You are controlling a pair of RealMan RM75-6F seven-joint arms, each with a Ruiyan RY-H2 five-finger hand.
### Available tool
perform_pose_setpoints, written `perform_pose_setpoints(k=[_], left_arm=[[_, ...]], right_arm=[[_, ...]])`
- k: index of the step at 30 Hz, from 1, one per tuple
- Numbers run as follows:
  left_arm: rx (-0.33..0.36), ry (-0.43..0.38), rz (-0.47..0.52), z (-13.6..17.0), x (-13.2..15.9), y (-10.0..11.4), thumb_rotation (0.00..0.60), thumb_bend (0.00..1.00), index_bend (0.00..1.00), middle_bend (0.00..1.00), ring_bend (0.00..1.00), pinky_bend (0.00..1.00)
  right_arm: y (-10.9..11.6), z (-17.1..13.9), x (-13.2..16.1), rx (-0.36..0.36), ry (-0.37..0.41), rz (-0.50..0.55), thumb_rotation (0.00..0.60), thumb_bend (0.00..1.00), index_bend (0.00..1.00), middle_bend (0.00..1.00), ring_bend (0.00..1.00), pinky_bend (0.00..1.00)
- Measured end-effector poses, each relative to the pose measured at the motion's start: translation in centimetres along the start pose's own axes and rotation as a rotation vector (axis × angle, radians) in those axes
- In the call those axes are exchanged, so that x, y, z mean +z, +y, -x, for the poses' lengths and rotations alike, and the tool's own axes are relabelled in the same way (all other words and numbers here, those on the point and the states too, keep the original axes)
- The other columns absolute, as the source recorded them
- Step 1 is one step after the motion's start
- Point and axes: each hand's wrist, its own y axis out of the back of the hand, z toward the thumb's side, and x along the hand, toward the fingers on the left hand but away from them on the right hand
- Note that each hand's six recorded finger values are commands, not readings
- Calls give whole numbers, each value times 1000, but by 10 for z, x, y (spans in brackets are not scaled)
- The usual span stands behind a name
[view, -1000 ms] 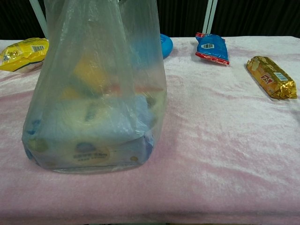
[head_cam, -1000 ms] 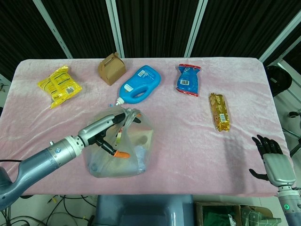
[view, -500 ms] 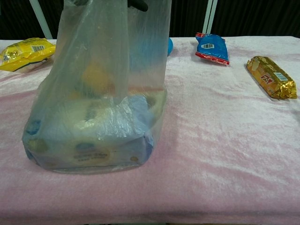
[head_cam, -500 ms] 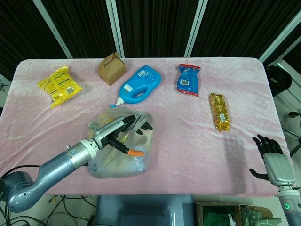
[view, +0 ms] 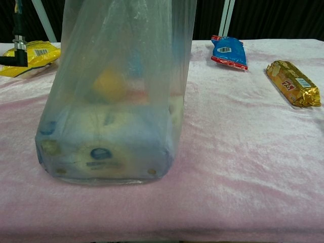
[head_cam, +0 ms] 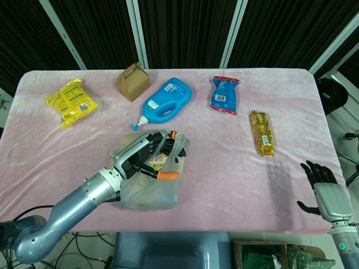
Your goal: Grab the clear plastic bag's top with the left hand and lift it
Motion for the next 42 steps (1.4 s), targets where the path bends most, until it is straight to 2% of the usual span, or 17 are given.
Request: perform_pose_setpoints(k=[5,11,19,24,28,31,38,42], left_arm=[[11,-28,74,0,11,0,600,103,344,484,398,424],[25,-58,106,1,19,3,600,101,415,578,485,464],[21,-119,244,0,34,3,600,34,523,712,609,559],[24,-166,309,0,46,8,600,34,633,870,766,741],[31,-164,333,-1,46,9,600,37,728,980,891,848],[40,-160,359,-3,45,10,600,66,796,1000,956,905],[56,-159,397,-8,48,11,600,289,883,1000,1000,967],[54,-161,401,-8,51,9,600,307,888,1000,1000,969]], right_arm=[[0,0,0,1,0,0,600,144,0,0,0,31],[0,0,0,1,-1,2,600,143,0,0,0,31],[0,0,-1,5,-2,3,600,145,0,0,0,31],[-1,0,-1,8,-3,3,600,145,0,0,0,30],[-1,0,-1,9,-4,2,600,146,0,0,0,31],[-1,0,-1,10,-5,2,600,148,0,0,0,31],[-1,1,-1,13,-8,6,600,150,0,0,0,31],[-1,1,-2,14,-9,6,600,152,0,0,0,31]])
